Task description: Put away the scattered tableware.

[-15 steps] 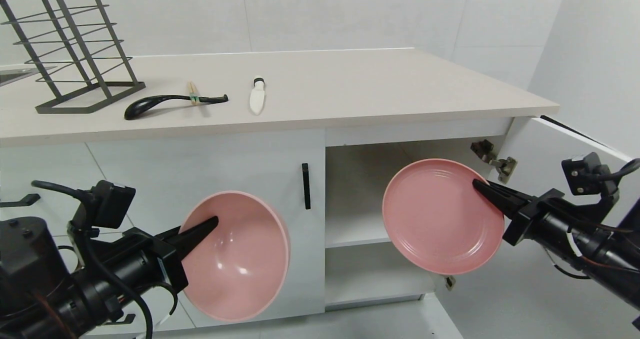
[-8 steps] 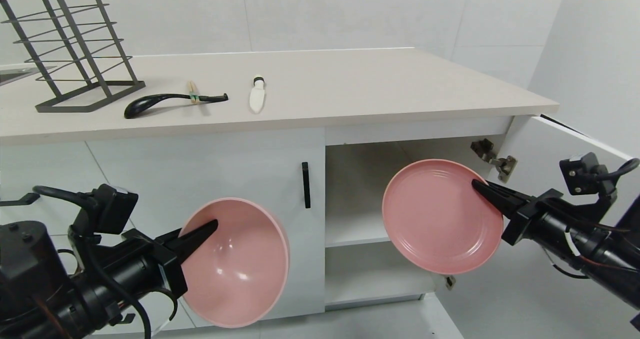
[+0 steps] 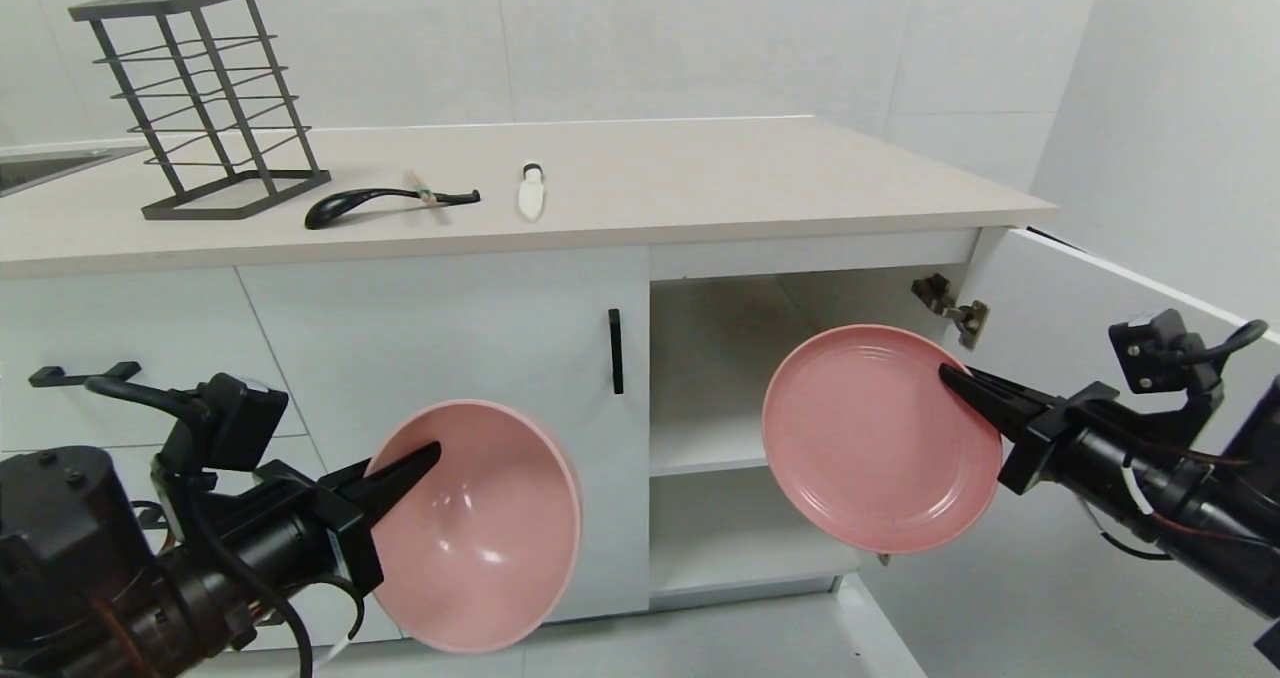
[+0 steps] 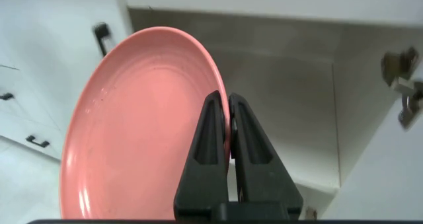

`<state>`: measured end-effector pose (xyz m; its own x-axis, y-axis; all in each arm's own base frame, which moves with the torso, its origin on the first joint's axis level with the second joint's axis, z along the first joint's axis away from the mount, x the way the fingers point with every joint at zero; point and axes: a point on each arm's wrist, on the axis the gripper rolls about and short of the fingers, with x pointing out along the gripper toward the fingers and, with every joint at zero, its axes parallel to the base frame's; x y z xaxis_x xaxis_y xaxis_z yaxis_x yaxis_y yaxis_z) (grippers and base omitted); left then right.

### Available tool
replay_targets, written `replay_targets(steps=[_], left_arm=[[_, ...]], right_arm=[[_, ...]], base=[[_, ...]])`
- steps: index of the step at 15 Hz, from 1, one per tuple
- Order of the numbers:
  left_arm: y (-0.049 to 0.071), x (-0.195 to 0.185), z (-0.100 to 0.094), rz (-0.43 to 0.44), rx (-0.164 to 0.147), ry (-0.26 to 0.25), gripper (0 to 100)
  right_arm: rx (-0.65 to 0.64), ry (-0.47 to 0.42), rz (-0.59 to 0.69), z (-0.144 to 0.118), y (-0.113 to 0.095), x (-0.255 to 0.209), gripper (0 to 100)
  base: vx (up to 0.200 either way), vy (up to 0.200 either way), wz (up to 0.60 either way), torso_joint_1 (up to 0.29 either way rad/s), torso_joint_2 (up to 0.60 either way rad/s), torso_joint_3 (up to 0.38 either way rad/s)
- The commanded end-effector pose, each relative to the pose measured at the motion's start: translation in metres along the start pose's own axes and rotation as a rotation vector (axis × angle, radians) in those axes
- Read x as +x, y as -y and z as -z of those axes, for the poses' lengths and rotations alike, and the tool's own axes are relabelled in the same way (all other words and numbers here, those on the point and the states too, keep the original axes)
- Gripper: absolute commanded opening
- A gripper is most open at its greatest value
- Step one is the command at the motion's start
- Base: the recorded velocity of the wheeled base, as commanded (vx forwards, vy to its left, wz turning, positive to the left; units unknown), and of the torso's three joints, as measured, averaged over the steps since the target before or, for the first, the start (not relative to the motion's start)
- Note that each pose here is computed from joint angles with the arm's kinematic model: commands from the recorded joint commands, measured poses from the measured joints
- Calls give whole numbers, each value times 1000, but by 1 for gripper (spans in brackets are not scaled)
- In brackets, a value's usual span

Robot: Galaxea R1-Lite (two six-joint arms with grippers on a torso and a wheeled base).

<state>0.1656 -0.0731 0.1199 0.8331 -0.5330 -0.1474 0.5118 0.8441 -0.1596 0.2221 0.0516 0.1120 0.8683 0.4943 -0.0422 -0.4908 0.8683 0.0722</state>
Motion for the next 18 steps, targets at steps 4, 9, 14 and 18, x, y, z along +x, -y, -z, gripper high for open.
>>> replay_targets(steps=[4, 9, 14, 18], left_arm=[[-2, 4, 5, -4, -4, -29, 0], [-1, -2, 11, -1, 48, -50, 0], [-1, -3, 14, -1, 74, -61, 0], [1, -4, 15, 10, 76, -62, 0]], right_arm=[[13, -39, 1, 9, 1, 3, 0], [33, -100, 5, 22, 2, 3, 0], [56, -199, 24, 41, -2, -2, 0], [91, -142, 35, 33, -1, 10, 0]], base=[[0, 0, 0, -23, 5, -83], [120, 0, 0, -5, 3, -15], [0, 0, 0, 0, 0, 0], [0, 0, 0, 0, 0, 0]])
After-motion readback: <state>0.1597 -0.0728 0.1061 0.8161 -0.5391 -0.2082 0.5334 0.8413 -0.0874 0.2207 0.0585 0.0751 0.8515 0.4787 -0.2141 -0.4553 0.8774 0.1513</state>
